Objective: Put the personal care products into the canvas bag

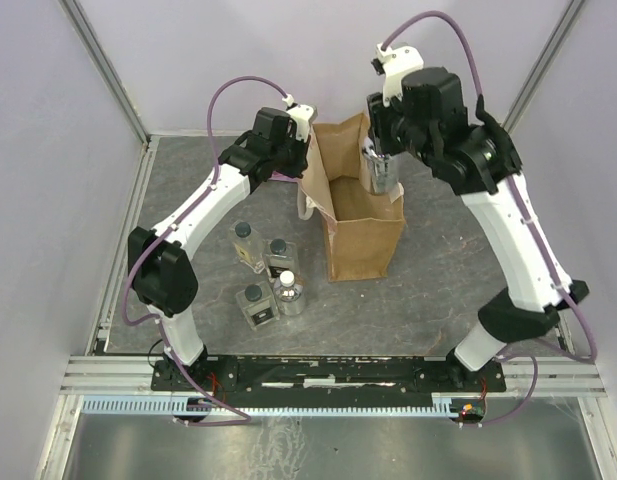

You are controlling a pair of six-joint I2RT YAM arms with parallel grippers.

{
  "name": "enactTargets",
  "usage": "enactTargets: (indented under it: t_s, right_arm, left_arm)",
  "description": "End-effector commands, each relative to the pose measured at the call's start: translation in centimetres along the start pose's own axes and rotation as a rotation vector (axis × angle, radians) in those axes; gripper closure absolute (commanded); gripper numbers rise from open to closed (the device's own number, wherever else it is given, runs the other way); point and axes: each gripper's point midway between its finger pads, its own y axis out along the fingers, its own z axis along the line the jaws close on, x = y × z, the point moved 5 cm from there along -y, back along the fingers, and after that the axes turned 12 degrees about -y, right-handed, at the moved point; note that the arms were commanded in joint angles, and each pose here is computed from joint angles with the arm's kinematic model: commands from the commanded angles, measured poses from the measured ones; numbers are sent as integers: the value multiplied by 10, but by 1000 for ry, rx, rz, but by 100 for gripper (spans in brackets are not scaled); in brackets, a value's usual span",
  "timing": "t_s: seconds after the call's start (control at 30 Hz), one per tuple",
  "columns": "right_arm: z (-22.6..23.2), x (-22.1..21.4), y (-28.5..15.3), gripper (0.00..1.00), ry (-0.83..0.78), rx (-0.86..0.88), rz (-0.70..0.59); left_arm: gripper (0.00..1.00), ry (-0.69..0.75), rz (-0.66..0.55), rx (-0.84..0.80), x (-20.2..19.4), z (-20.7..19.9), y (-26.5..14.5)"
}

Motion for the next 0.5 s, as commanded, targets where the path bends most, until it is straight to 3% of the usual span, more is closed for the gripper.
enactTargets:
  t_s: [0.0,0.47]
  right_arm:
    - [-12,56,15,100,29,62,-231]
    - [-8,21,135,100,80,159,-138]
  left_arm:
    - [97,20,-72,-71,18,-13,-17]
    - [97,7,-80,-139,26,-27,-40]
